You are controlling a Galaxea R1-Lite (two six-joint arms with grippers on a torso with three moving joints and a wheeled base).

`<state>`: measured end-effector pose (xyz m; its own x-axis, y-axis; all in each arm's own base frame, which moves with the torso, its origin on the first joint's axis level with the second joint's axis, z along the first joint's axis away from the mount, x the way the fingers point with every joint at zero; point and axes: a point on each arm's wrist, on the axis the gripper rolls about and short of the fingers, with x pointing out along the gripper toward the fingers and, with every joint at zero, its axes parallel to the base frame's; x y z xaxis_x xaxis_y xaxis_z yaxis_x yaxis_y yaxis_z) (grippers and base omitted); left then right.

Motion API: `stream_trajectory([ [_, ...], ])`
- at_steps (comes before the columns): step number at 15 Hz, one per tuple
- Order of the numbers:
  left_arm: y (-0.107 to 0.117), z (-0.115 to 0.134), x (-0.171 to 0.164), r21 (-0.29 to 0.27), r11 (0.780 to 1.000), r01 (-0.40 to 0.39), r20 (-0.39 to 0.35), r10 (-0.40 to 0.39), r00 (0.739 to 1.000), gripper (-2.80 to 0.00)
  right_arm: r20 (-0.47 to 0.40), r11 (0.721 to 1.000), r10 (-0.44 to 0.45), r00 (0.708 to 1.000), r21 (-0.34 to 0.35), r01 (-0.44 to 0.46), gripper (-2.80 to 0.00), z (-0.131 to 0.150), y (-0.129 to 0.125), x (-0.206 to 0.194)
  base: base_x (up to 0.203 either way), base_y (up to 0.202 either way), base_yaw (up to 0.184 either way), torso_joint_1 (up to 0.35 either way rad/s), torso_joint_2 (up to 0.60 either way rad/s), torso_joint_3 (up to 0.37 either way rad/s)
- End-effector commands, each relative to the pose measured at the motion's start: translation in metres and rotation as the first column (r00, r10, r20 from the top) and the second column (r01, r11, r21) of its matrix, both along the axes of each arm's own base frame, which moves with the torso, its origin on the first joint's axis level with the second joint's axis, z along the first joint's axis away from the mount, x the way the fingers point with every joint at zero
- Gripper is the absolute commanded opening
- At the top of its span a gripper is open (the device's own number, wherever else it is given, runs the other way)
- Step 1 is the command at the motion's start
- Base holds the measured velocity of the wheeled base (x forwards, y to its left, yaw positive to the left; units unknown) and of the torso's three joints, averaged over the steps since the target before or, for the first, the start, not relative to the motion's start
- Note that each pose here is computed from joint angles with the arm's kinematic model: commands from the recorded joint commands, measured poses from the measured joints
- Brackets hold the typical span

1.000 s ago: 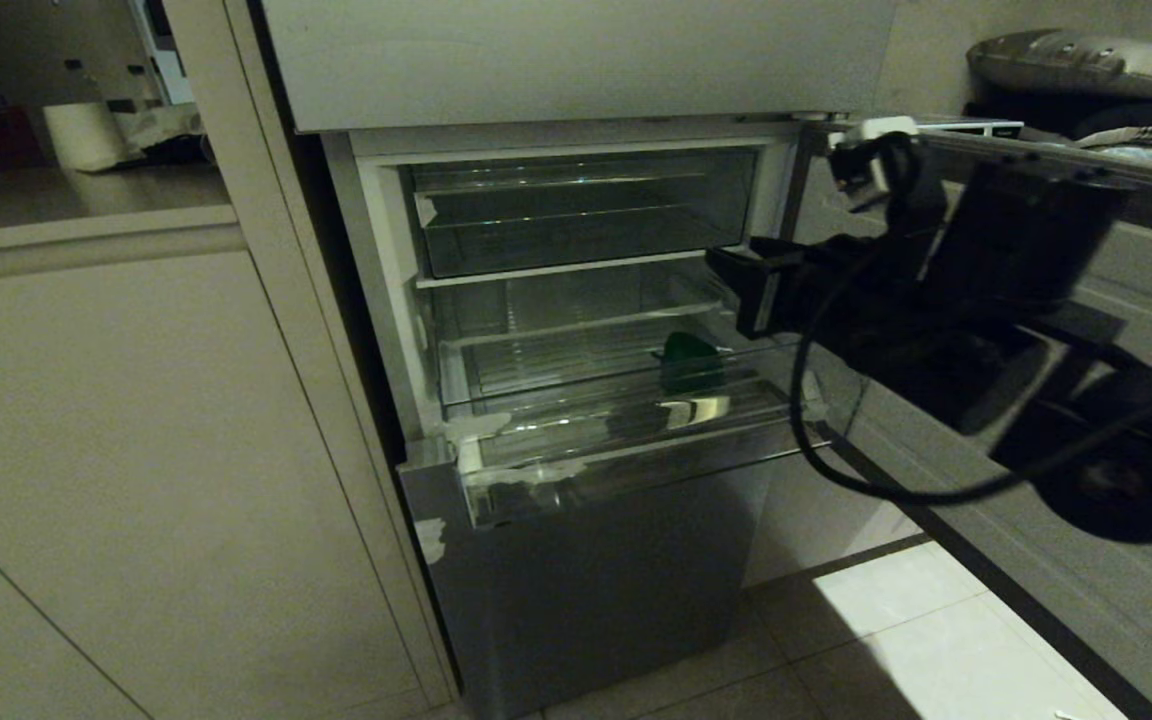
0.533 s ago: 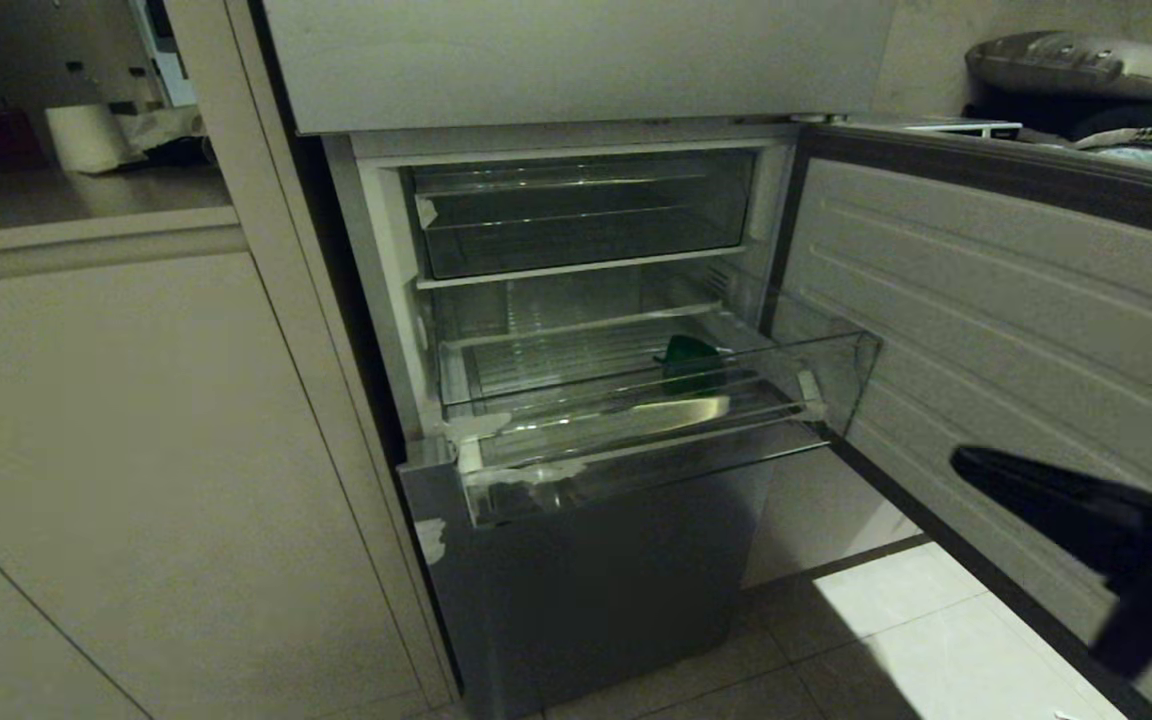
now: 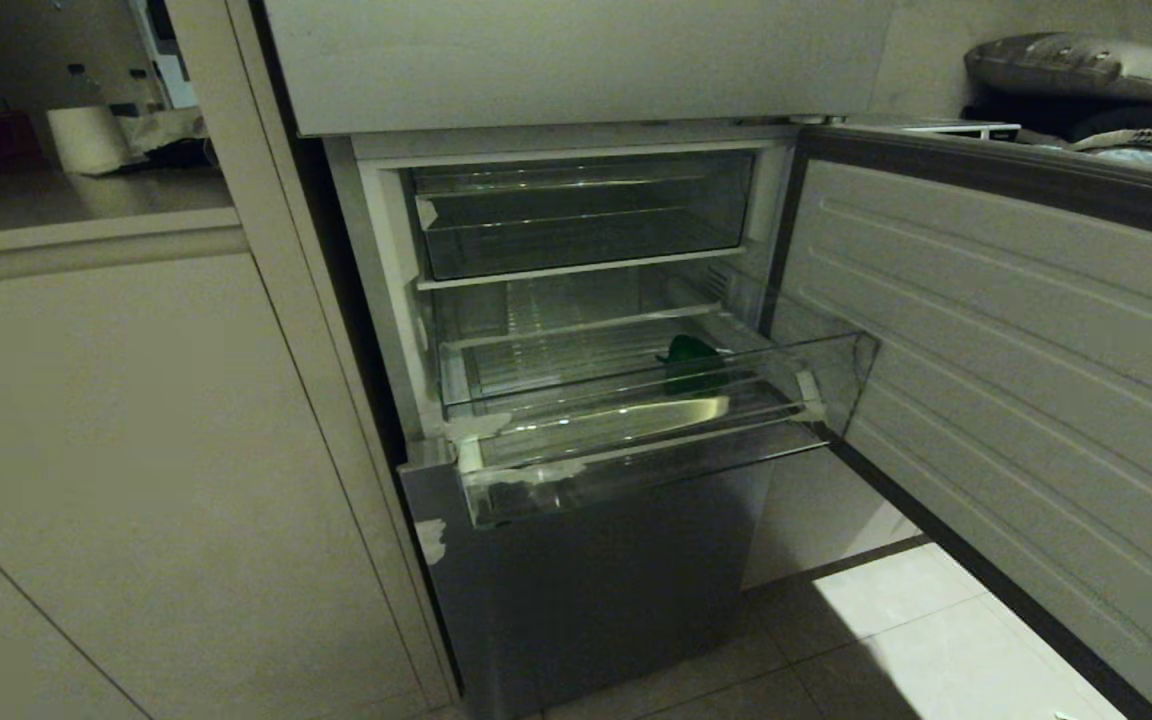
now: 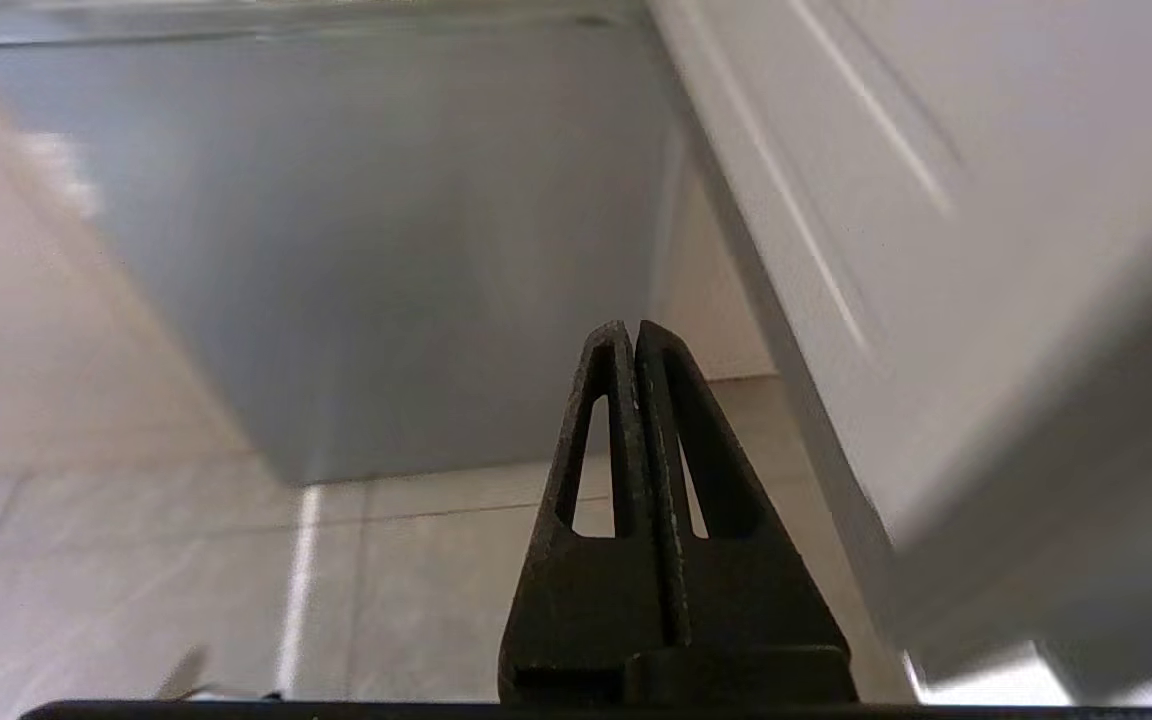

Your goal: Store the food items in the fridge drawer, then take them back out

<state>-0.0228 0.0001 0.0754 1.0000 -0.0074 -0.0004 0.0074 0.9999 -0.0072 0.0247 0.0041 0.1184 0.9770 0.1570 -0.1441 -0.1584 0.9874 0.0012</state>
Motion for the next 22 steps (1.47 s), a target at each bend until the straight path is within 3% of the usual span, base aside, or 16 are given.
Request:
stream_trajectory([
  [1, 0.000, 0.000, 0.000, 0.000, 1.000, 0.000, -0.001, 0.000, 1.000, -2.80, 0.077, 0.997, -0.071, 0.994, 0.027, 0.069, -2.80, -0.019, -0.004, -0.021, 0.000, 0.000, 0.000, 0.000, 0.00, 0.000],
  [3, 0.000, 0.000, 0.000, 0.000, 1.000, 0.000, 0.000, 0.000, 1.000, -2.80, 0.001, 0.998, -0.062, 0.998, 0.012, 0.062, -2.80, -0.032, -0.004, -0.023, 0.000, 0.000, 0.000, 0.000, 0.00, 0.000],
  [5, 0.000, 0.000, 0.000, 0.000, 1.000, 0.000, -0.001, 0.000, 1.000, -2.80, -0.031, 0.993, -0.096, 0.995, -0.065, 0.094, -2.80, -0.037, -0.004, -0.024, 0.000, 0.000, 0.000, 0.000, 0.00, 0.000],
  [7, 0.000, 0.000, 0.000, 0.000, 1.000, 0.000, 0.000, 0.000, 1.000, -2.80, 0.017, 0.984, -0.140, 0.990, -0.109, 0.141, -2.80, -0.040, -0.004, -0.030, 0.000, 0.000, 0.000, 0.000, 0.00, 0.000],
  [11, 0.000, 0.000, 0.000, 0.000, 1.000, 0.000, 0.000, 0.000, 1.000, -2.80, 0.204, 0.985, -0.140, 0.969, -0.072, 0.157, -2.80, -0.043, -0.004, -0.045, 0.000, 0.000, 0.000, 0.000, 0.00, 0.000],
  [18, 0.000, 0.000, 0.000, 0.000, 1.000, 0.000, 0.000, 0.000, 1.000, -2.80, 0.195, 0.985, -0.173, 0.965, 0.026, 0.171, -2.80, -0.043, -0.004, -0.045, 0.000, 0.000, 0.000, 0.000, 0.00, 0.000],
  [22, 0.000, 0.000, 0.000, 0.000, 1.000, 0.000, -0.001, 0.000, 1.000, -2.80, 0.195, 0.985, -0.175, 0.965, 0.031, 0.172, -2.80, -0.043, -0.004, -0.045, 0.000, 0.000, 0.000, 0.000, 0.00, 0.000],
])
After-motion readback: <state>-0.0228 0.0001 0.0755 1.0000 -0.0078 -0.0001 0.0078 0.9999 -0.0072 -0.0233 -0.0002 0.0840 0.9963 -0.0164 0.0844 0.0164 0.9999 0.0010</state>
